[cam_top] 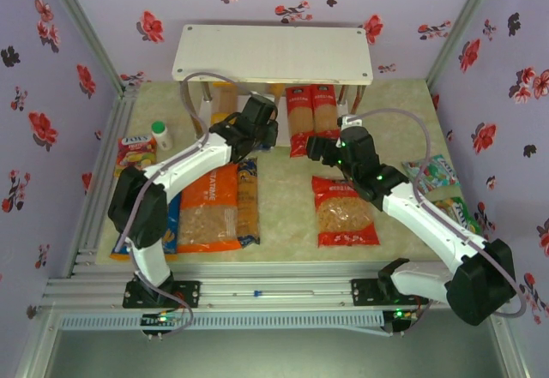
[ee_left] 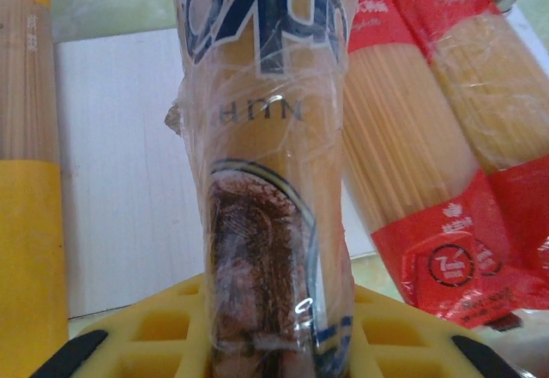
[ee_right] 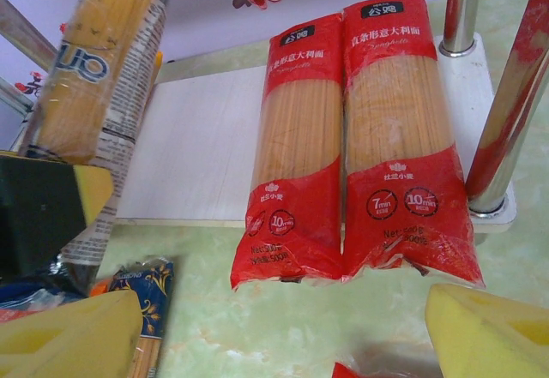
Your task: Place and organize the pasta boxes and bags onto the shelf
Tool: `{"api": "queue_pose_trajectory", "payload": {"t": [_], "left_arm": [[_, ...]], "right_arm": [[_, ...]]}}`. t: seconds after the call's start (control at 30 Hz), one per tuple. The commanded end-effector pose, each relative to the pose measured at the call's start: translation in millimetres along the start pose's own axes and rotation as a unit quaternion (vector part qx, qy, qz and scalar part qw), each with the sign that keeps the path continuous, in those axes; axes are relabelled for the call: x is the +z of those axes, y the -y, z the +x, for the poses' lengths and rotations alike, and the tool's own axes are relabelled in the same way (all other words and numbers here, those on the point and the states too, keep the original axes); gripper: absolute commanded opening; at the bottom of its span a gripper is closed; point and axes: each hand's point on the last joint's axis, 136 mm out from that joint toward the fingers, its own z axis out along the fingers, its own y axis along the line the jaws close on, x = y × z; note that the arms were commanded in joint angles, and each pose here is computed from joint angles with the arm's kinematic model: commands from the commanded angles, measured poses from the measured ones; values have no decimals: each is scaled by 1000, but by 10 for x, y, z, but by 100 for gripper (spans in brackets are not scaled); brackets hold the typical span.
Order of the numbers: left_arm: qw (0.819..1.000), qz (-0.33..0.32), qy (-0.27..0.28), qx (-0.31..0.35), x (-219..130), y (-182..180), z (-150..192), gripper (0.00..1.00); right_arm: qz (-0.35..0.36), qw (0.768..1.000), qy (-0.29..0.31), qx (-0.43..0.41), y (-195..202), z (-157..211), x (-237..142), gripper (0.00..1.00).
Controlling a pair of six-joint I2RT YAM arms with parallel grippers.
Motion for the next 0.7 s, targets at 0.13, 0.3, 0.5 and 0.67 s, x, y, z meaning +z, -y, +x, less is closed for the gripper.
{"api": "queue_pose_trajectory", "payload": {"t": [0.13,0.3,0.5,0.67], "left_arm": [[998,-23,41,-29,198,-11,-375,0],[999,-33,29,-31,395,1,-376,0],[998,-40,24,-43,598,-9,-319,0],[998,-49,13,-48,717,-44,-284,0]], "right_arm": [[-3,1000,14,-15,-49,-121,-70,87],[-2,1000,16,-16,-44,-126,-71,87],[1,1000,14,-18,-26,-115,-63,87],[3,1000,13,-18,-13,-116,-55,87]]}}
